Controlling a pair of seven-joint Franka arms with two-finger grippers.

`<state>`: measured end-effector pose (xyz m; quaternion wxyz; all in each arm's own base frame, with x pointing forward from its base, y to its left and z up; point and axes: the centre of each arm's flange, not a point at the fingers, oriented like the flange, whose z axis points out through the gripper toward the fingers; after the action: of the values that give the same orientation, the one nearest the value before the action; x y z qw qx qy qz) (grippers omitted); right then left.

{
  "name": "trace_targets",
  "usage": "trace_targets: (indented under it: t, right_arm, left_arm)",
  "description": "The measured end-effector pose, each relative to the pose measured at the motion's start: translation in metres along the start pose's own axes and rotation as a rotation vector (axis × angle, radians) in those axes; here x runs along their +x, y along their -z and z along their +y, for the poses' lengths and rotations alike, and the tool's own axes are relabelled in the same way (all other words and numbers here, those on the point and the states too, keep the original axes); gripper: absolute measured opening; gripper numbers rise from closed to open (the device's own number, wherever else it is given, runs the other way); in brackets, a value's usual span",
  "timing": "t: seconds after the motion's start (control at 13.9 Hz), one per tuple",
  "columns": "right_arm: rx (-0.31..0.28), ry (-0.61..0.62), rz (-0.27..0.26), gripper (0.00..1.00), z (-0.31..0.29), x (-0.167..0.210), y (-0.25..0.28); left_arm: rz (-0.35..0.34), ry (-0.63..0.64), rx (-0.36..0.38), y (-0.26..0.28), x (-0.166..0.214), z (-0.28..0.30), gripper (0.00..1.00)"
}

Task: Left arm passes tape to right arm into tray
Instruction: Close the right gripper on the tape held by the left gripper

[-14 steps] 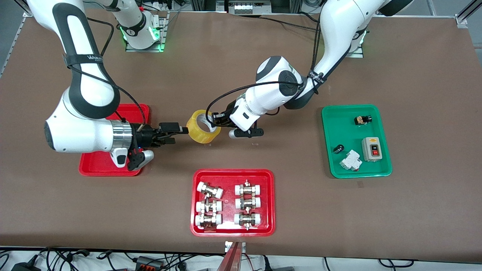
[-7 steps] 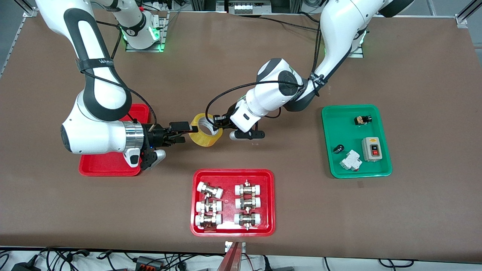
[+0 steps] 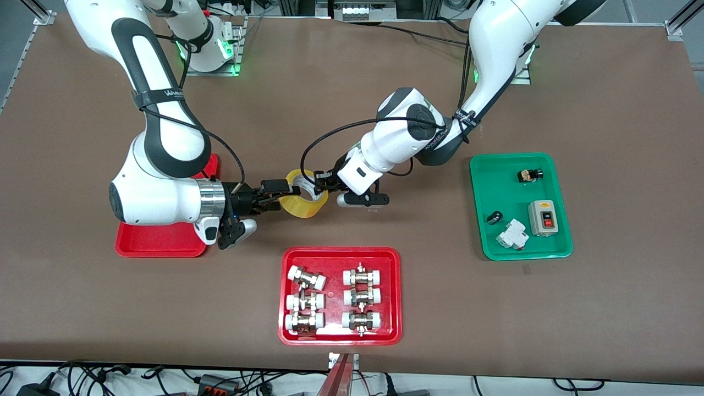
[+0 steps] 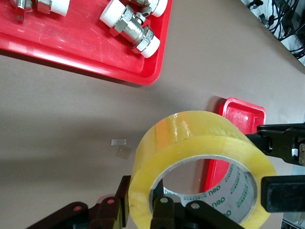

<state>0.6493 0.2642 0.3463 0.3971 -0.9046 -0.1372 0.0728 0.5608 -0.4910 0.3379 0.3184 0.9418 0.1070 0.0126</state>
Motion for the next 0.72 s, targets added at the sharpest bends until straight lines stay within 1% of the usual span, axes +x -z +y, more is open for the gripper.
trace_targets:
  t: [0.22,0.29,0.43,0.5,0.58,0.72]
  right_arm:
    - [0.001,0.008,0.0,0.99,0.0004,0.0007,-0.0009]
    - [0.001,0.013,0.0,0.96,0.0005,0.0007,-0.001]
    - [0.006,0.015,0.001,0.72,-0.0002,0.0009,-0.001]
    - [0.012,0.019,0.001,0.63,-0.0024,0.0013,-0.0008]
    - [0.013,0.028,0.001,0.56,-0.0027,0.0014,-0.0009]
    - [0.013,0.032,0.002,0.56,-0.0025,0.0014,-0.0006]
  left_arm:
    - [0.0,0.0,0.0,0.0,0.0002,-0.0001,0.22]
    - [0.001,0.0,0.0,0.0001,0.0004,-0.0003,0.22]
    - [0.002,0.001,0.002,-0.0002,0.001,-0.0011,0.22]
    - [0.001,0.002,0.003,-0.0014,0.0015,-0.0023,0.22]
    - [0.002,0.003,0.003,-0.0014,0.0019,-0.0026,0.22]
    - [0.002,0.003,0.002,-0.0014,0.0019,-0.0025,0.22]
